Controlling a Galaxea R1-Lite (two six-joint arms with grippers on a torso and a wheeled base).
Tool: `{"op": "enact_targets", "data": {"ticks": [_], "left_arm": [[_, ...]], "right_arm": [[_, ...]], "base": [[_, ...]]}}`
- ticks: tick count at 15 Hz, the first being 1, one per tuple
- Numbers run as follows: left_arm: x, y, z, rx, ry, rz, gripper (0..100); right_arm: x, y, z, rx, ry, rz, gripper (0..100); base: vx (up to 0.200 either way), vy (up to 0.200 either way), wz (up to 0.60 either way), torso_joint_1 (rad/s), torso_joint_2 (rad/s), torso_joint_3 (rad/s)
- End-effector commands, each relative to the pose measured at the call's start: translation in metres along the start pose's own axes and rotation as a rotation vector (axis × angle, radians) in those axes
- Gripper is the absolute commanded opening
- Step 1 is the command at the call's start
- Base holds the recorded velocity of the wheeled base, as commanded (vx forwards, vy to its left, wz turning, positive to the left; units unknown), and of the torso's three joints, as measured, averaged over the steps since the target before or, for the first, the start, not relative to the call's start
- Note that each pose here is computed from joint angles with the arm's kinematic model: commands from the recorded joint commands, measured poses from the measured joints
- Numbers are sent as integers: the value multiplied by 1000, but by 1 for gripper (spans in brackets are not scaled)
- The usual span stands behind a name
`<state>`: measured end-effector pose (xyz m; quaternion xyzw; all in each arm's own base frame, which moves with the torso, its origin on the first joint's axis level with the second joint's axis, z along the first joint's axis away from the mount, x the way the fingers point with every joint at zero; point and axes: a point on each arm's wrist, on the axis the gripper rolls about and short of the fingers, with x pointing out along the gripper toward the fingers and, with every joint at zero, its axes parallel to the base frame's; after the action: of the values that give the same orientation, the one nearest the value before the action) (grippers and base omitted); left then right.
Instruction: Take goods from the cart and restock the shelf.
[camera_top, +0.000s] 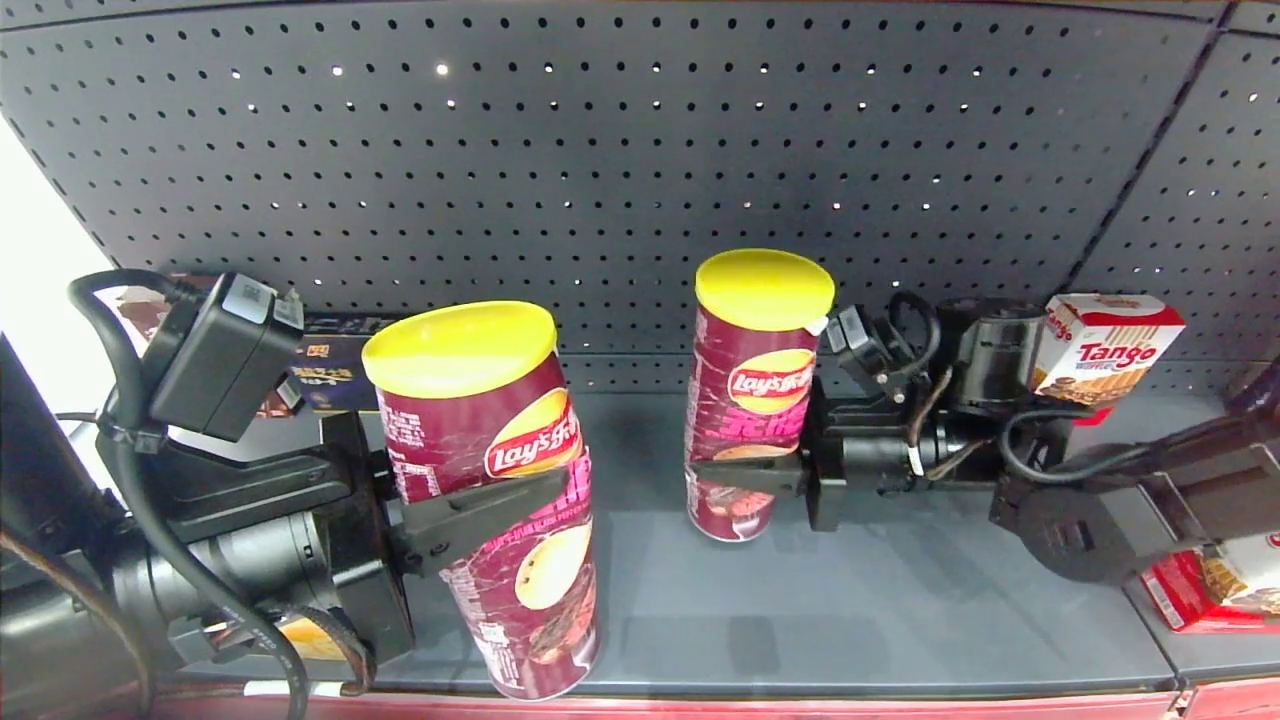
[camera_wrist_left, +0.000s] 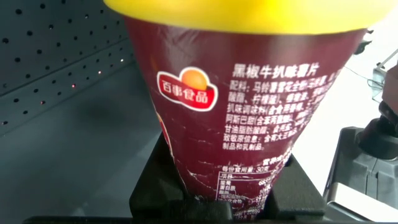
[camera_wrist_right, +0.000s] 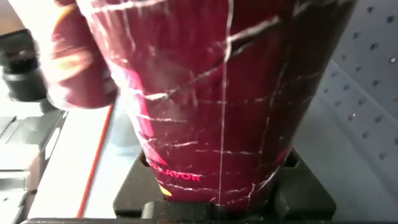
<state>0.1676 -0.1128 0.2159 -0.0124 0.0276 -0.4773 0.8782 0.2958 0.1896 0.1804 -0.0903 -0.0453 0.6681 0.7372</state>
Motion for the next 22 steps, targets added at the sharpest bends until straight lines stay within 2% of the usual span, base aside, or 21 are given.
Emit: {"op": "enact_targets", "data": {"ticks": [1,2,5,14,17,18,22], "left_arm": [[0,1,1,1,-2,4,0],[-1,1,0,-2,2,7,0],[-1,1,-2,-4,7,10,0],[-1,1,-3,-7,10,13,0],[-1,1,-3,-8,11,13,0],[-1,1,-3,-8,11,13,0],[-2,1,-4,-8,13,12,0]], "right_arm": [[-18,36,7,-26,-16,-8,0],[-24,47,-4,-21,-12,-7,0],[-28,58,-24,7,9,-3,0],[-13,53,-51,35,35,-4,0],[-2,57,-54,32,43,-21,0],[-1,60,-53,31,43,-16,100],[-11,62,-47,23,54,-84,100]], "base": [[0,0,0,0,0,0],[0,0,0,0,0,0],[0,0,0,0,0,0],[0,0,0,0,0,0],[0,0,0,0,0,0],[0,0,0,0,0,0],[0,0,0,0,0,0]]}}
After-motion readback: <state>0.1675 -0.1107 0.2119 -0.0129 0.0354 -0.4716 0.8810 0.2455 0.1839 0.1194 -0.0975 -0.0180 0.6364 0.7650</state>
